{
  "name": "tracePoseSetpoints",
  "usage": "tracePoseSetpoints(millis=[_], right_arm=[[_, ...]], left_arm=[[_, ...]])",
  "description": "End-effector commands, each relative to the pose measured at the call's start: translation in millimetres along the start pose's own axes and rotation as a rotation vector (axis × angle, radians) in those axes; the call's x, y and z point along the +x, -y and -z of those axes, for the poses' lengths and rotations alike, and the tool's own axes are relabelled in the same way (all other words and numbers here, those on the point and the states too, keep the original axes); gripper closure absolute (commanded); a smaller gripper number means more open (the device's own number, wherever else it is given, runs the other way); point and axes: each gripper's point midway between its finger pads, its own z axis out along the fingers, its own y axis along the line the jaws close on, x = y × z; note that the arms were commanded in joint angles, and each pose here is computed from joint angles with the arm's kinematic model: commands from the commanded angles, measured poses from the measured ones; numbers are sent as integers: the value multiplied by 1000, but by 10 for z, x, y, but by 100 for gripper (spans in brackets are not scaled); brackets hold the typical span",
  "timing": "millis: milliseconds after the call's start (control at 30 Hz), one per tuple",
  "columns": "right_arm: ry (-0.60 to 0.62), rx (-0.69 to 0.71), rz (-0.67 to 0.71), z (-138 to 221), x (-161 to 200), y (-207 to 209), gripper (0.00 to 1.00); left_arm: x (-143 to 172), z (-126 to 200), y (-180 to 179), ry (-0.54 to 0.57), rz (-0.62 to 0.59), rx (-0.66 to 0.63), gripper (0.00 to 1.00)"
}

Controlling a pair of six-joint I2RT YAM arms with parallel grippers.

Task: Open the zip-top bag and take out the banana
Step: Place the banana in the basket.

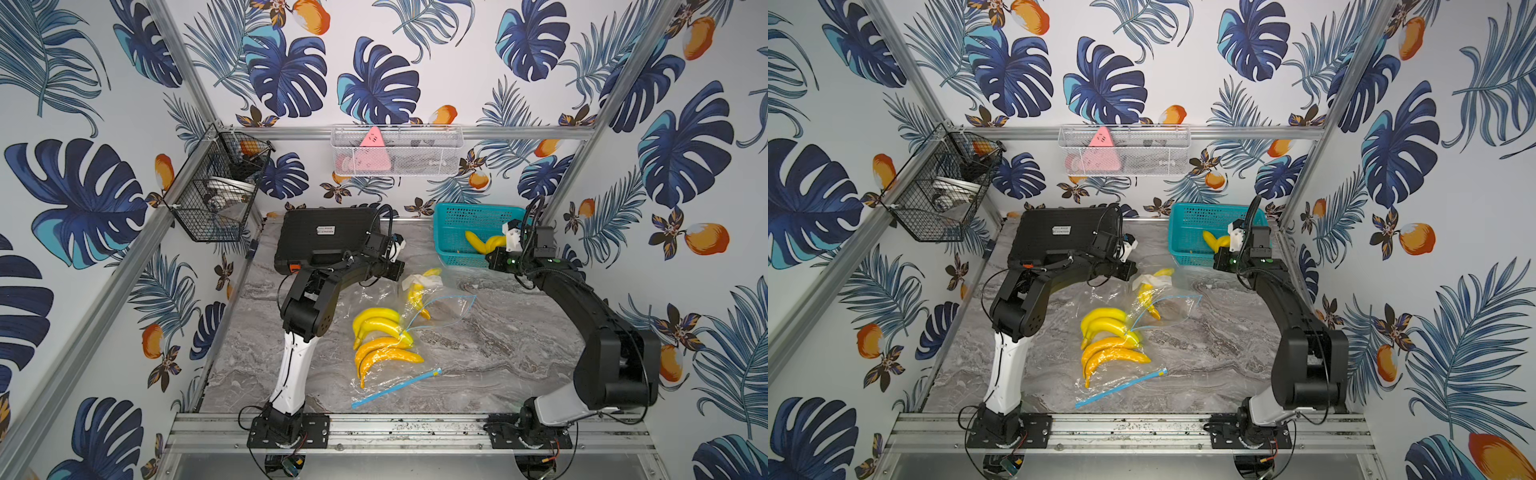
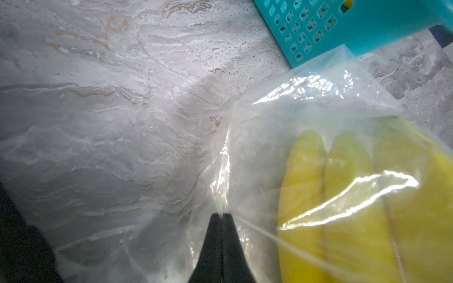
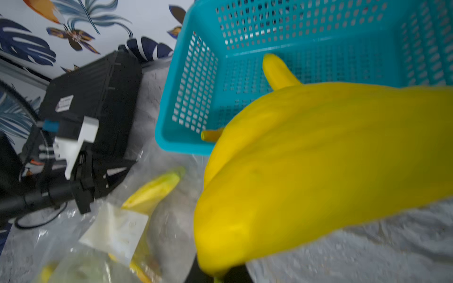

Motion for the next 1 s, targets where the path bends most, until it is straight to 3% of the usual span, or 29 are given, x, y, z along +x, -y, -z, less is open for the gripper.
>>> tracePoseSetpoints(millis=[0, 167, 233, 300, 367, 400, 533, 600, 767, 867, 967], right_arm=[[78, -54, 33, -255, -199, 17, 100], [-3, -53, -15, -645, -99, 190, 97], [-56, -71, -21, -759, -18, 201, 82], [-83, -82, -9, -756, 18, 181, 53], [-15, -73, 14, -613, -78, 145, 28], [23, -77, 19, -506, -128, 102, 25], [103, -79, 39, 136, -189, -135, 27], [116, -81, 63, 444, 7, -292, 29], [-25, -143, 262, 810, 1005, -999, 33], [-82, -188, 305, 886, 1481, -1220, 43], [-139, -250, 348, 947, 1815, -1374, 45]], left_arm=[[-65, 42, 36, 24, 1, 10, 100], [-65, 43, 50, 21, -1, 15, 100], [-68, 44, 47, 20, -3, 13, 100], [-74, 56, 58, 20, -9, 16, 100], [-69, 66, 49, 23, -7, 13, 100], [-70, 63, 51, 23, -7, 14, 100], [-59, 54, 54, 18, -4, 16, 100], [-61, 60, 50, 19, -5, 16, 100], [-60, 32, 45, 13, 2, 22, 100], [-37, 19, 32, 10, 5, 21, 100], [-20, 16, 27, 8, 7, 22, 100]])
